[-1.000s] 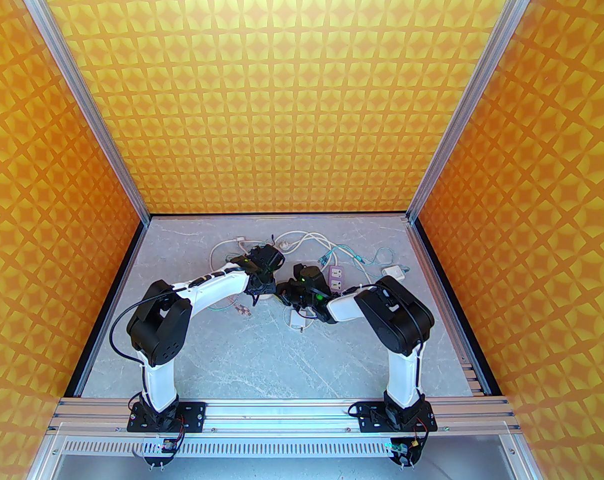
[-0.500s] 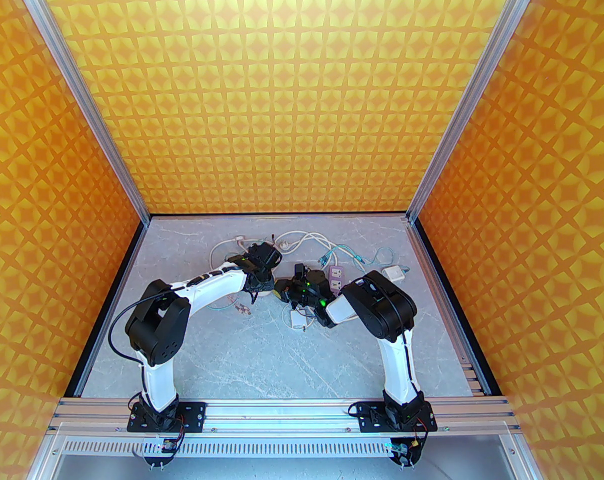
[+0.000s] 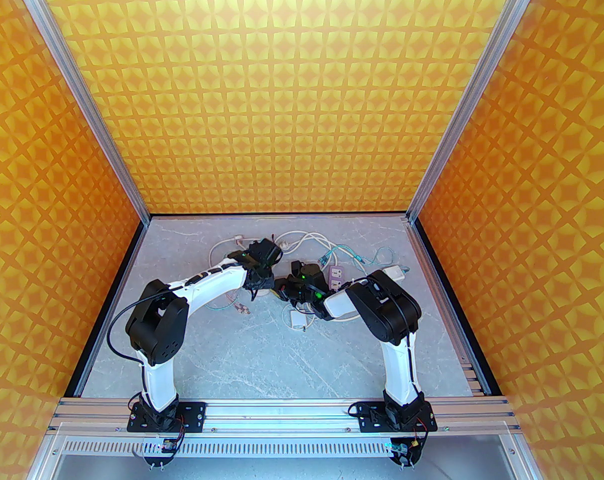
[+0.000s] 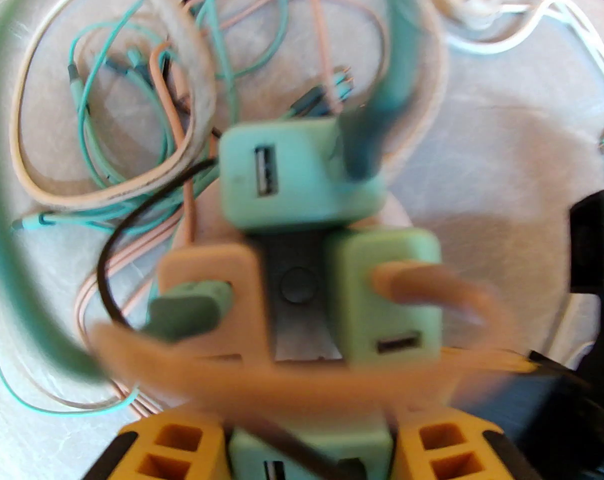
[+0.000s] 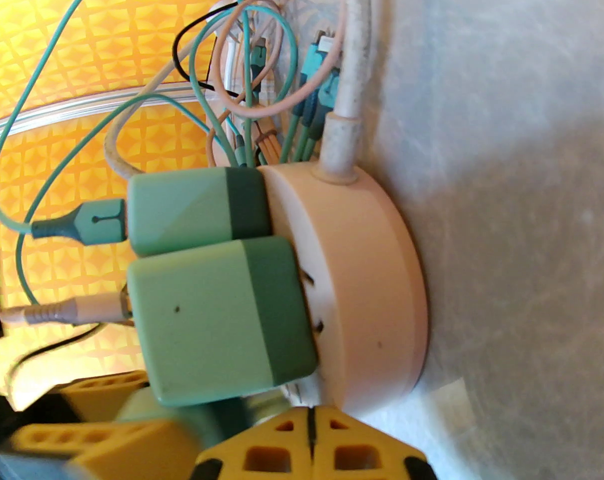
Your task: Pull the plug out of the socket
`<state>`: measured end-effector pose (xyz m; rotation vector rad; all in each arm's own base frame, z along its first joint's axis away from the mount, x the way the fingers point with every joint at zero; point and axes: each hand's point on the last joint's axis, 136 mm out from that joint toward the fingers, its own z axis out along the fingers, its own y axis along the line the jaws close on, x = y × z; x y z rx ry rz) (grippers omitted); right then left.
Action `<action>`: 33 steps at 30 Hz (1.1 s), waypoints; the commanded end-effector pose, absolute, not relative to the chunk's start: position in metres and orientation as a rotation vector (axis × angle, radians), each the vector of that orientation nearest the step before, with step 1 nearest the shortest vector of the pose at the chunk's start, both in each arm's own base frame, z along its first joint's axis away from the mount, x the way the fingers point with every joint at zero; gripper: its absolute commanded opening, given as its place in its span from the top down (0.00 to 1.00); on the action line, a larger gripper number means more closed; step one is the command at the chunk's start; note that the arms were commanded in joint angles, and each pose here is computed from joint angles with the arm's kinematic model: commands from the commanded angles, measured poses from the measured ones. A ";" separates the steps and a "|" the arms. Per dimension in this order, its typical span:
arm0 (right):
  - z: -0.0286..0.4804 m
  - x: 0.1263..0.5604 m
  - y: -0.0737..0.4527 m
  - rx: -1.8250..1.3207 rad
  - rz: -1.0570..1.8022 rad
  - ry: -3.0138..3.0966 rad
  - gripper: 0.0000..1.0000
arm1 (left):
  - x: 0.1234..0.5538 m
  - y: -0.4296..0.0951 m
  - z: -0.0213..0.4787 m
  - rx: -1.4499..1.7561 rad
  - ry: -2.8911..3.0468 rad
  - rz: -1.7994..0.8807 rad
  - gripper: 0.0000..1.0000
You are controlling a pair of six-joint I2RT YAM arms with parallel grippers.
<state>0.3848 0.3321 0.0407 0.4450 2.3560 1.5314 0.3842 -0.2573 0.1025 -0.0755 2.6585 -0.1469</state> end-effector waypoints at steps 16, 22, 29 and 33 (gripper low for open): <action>-0.009 0.372 0.302 0.529 1.213 2.560 1.00 | 0.361 -0.236 0.181 -0.025 2.531 -0.166 0.78; 0.025 0.381 0.311 0.429 1.246 2.510 1.00 | 0.340 -0.194 0.213 -0.083 2.458 -0.202 0.76; 0.053 0.387 0.310 0.341 1.183 2.510 1.00 | 0.327 -0.115 0.241 -0.240 2.393 -0.148 0.76; 0.051 0.387 0.311 0.331 1.178 2.515 1.00 | 0.323 -0.090 0.284 -0.272 2.296 -0.167 0.76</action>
